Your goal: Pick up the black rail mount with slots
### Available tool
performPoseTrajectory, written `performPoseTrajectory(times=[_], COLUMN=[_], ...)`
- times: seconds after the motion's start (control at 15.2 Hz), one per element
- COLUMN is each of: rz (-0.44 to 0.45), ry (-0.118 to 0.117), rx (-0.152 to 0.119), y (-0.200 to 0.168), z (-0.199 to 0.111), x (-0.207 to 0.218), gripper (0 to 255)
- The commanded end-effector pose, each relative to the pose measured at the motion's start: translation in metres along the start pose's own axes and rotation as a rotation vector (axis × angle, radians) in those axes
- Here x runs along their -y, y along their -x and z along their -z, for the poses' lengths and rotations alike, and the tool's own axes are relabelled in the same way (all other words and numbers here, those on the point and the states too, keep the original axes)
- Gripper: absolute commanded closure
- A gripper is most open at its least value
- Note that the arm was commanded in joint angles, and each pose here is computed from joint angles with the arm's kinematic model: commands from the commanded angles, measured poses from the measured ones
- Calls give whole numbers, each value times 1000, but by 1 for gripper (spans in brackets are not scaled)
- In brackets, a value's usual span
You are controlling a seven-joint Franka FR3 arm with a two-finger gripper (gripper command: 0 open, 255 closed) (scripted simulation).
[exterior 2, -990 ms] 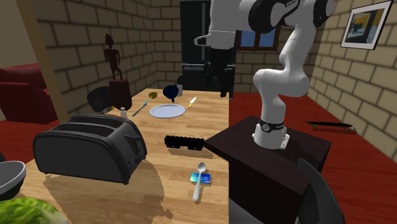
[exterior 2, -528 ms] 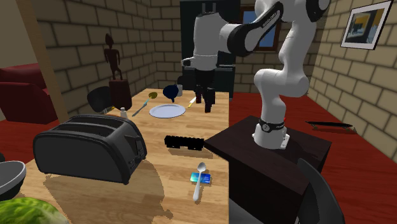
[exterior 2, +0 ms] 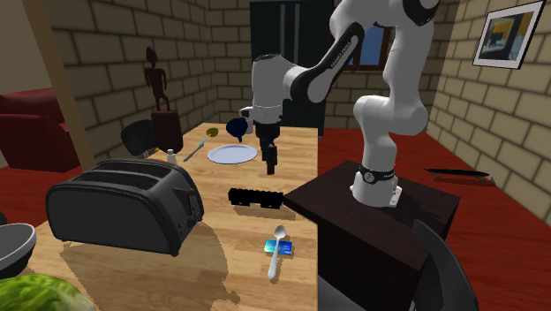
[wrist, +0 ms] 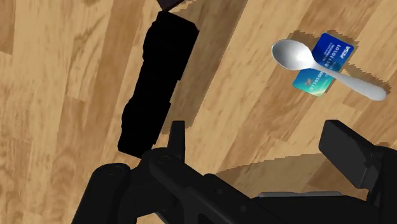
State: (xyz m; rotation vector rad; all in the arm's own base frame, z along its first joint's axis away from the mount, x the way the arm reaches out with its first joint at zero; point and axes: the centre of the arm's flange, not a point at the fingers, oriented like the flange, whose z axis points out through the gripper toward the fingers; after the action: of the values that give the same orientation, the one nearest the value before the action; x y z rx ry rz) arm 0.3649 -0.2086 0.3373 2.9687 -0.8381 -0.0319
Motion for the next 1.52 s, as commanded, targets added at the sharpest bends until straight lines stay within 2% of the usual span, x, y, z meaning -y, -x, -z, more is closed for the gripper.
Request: performPoseTrajectory(times=[0.0, 0.79, 1.32, 1.45], rz=[-44, -300, -305, -305], ry=[-2, -21, -22, -22], rx=[4, 36, 37, 37], y=[-12, -46, -47, -47], z=[-20, -151, -193, -193], x=[-14, -101, -100, -100], gripper=[0, 0, 0, 0])
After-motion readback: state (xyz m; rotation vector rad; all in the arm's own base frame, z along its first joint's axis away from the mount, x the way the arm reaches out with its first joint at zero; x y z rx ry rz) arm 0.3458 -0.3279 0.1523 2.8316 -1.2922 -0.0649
